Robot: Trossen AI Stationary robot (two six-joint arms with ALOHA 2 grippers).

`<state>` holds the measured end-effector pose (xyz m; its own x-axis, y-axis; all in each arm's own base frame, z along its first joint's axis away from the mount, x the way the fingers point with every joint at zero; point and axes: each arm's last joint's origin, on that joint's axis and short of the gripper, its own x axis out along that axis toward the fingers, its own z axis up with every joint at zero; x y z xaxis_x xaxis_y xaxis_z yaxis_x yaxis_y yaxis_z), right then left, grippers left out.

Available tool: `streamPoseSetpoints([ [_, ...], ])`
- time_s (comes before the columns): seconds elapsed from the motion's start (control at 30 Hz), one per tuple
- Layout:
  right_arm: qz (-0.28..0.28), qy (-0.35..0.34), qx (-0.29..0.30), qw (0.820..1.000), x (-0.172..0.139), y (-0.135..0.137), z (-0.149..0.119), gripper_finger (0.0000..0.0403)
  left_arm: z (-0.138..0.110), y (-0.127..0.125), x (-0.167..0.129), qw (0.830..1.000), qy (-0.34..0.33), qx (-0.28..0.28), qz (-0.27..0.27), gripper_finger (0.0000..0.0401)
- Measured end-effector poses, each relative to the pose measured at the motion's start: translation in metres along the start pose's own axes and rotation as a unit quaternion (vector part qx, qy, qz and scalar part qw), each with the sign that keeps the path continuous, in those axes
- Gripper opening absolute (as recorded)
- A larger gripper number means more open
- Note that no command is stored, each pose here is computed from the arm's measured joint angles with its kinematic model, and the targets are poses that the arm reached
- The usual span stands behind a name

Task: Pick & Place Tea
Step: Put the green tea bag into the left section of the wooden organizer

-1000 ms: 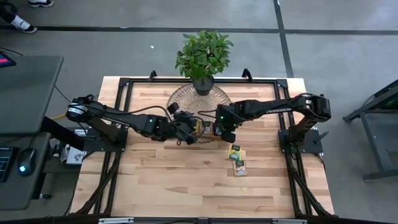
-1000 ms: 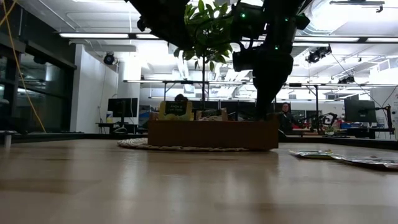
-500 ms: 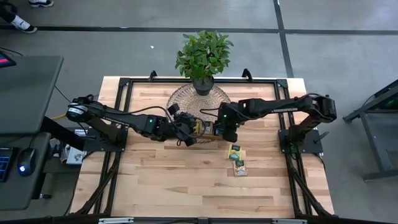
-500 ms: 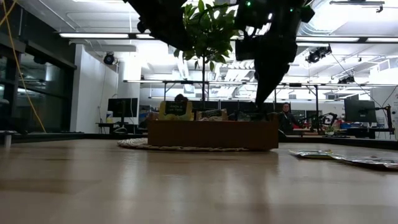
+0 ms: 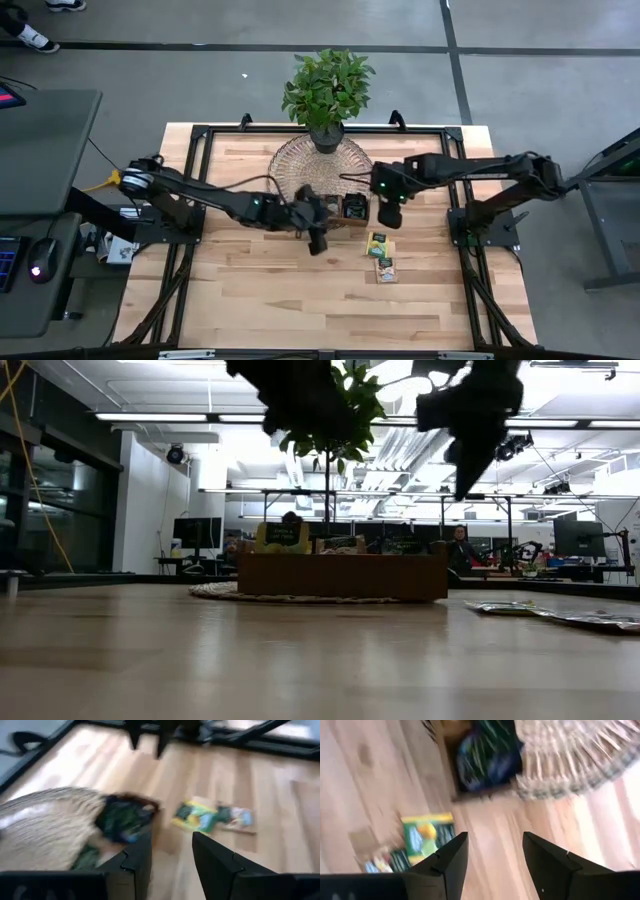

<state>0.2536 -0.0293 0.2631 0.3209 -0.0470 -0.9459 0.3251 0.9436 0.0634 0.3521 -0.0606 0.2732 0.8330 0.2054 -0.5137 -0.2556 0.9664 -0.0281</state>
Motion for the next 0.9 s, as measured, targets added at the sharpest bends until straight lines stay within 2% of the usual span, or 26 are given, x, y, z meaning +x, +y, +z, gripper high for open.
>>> streamPoseSetpoints([
  [0.1, -0.018, 0.007, -0.008, 1.0, -0.011, 0.004, -0.011, 0.0179, -0.005, -0.01, 0.018, 1.0, -0.012, -0.006, -0.027, 0.0134],
  [0.2, -0.017, -0.008, -0.002, 1.0, -0.019, 0.008, -0.021, 0.0177, -0.019, -0.02, 0.037, 0.998, 0.004, -0.01, -0.06, 0.0118],
  [0.37, 0.001, -0.029, 0.045, 0.999, -0.01, 0.012, -0.055, 0.0177, -0.02, -0.032, 0.054, 0.99, -0.034, -0.026, -0.137, 0.0049],
  [0.47, 0.029, -0.064, 0.082, 0.994, 0.004, 0.015, -0.074, 0.0177, -0.02, -0.037, 0.064, 0.985, -0.047, -0.029, -0.161, 0.0008],
  [0.57, 0.054, -0.088, 0.107, 0.989, 0.018, 0.018, -0.087, 0.0176, -0.021, -0.044, 0.081, 0.984, -0.037, -0.022, -0.171, 0.0009],
  [0.67, 0.063, -0.086, 0.117, 0.987, 0.032, 0.02, -0.099, 0.0176, -0.013, -0.055, 0.096, 0.978, -0.041, 0.002, -0.206, 0.0002],
  [0.9, 0.065, -0.074, 0.129, 0.987, 0.049, 0.021, -0.113, 0.0176, -0.001, -0.071, 0.133, 0.98, 0.001, 0.045, -0.192, 0.0001],
])
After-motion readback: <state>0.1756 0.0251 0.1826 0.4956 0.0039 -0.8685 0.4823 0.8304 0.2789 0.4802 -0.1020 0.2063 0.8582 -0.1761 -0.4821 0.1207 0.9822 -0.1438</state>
